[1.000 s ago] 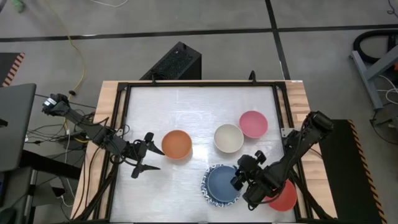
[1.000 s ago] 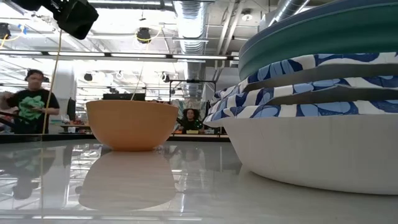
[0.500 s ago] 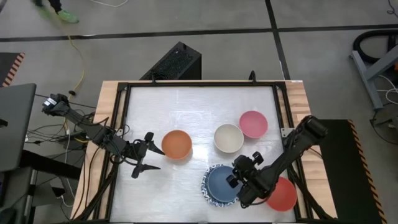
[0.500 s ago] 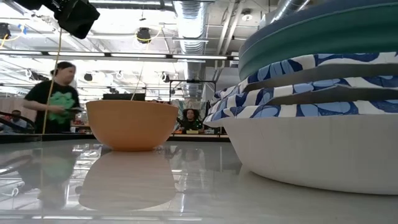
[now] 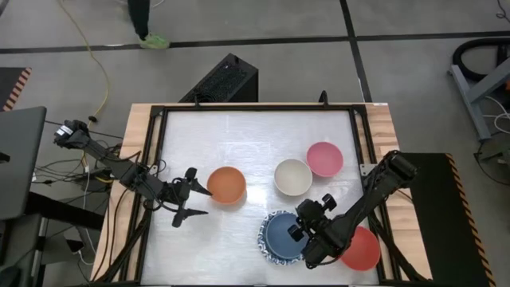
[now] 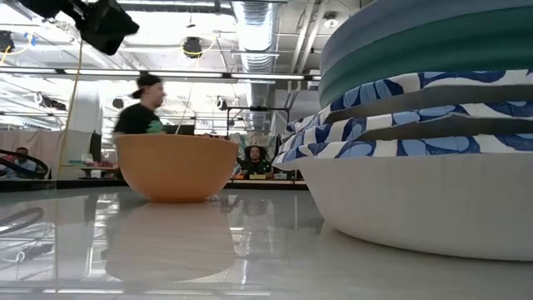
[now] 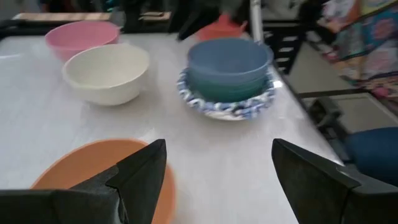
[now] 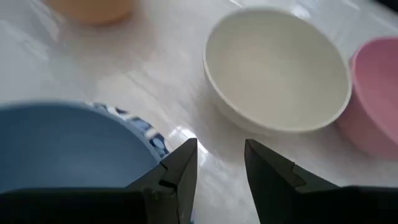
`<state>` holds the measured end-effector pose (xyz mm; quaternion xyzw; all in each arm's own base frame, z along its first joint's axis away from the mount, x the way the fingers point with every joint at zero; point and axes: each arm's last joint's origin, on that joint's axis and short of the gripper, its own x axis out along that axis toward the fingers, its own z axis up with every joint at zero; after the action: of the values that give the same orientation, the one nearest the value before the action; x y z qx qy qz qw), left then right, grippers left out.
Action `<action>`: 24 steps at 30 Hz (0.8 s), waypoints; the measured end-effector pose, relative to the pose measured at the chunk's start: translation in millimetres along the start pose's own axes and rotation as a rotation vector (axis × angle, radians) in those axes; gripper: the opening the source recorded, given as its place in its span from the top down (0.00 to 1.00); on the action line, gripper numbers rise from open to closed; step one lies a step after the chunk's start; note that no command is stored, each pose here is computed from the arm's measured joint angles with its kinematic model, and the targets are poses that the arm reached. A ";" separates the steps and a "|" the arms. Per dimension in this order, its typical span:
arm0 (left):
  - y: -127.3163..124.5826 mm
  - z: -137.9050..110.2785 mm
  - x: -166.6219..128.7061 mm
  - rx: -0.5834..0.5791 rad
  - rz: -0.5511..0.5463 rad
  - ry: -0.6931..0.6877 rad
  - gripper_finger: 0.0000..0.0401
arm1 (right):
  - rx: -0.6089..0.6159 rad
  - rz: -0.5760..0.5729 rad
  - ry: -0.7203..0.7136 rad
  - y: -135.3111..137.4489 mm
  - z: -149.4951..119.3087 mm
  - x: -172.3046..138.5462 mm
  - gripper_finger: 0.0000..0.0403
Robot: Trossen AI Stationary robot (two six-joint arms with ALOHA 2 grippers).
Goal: Nest bowls inside each other
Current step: Stack the brown bowl into the blue bowl
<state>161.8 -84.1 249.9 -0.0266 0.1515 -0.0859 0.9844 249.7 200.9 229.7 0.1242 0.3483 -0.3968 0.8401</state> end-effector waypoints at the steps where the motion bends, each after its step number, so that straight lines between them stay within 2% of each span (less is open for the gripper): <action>1: 0.8 -1.0 1.6 0.001 0.022 0.007 0.30 | -0.011 0.000 -0.002 0.5 4.0 -3.8 0.62; 4: 6.2 -3.2 8.1 -0.015 0.079 0.025 0.30 | -0.043 0.002 -0.003 1.5 16.7 -15.7 0.62; 8: 22.3 -5.8 18.1 -0.092 0.177 0.051 0.30 | -0.060 0.013 -0.015 2.3 30.2 -28.1 0.62; 13: 56.9 -14.1 25.6 -0.207 0.269 0.157 0.30 | -0.078 -0.002 -0.032 -0.3 37.2 -34.3 0.62; 17: 81.3 -23.4 27.2 -0.256 0.344 0.252 0.30 | -0.084 -0.007 -0.032 -1.0 37.4 -34.5 0.62; 24: 97.4 -27.2 30.7 -0.214 0.399 0.288 0.30 | -0.087 -0.009 -0.032 -1.1 37.4 -34.5 0.62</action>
<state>198.1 5.6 207.3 -0.0876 0.3005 0.1234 0.9417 251.8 202.0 280.6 0.0798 0.3522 -0.3869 0.8485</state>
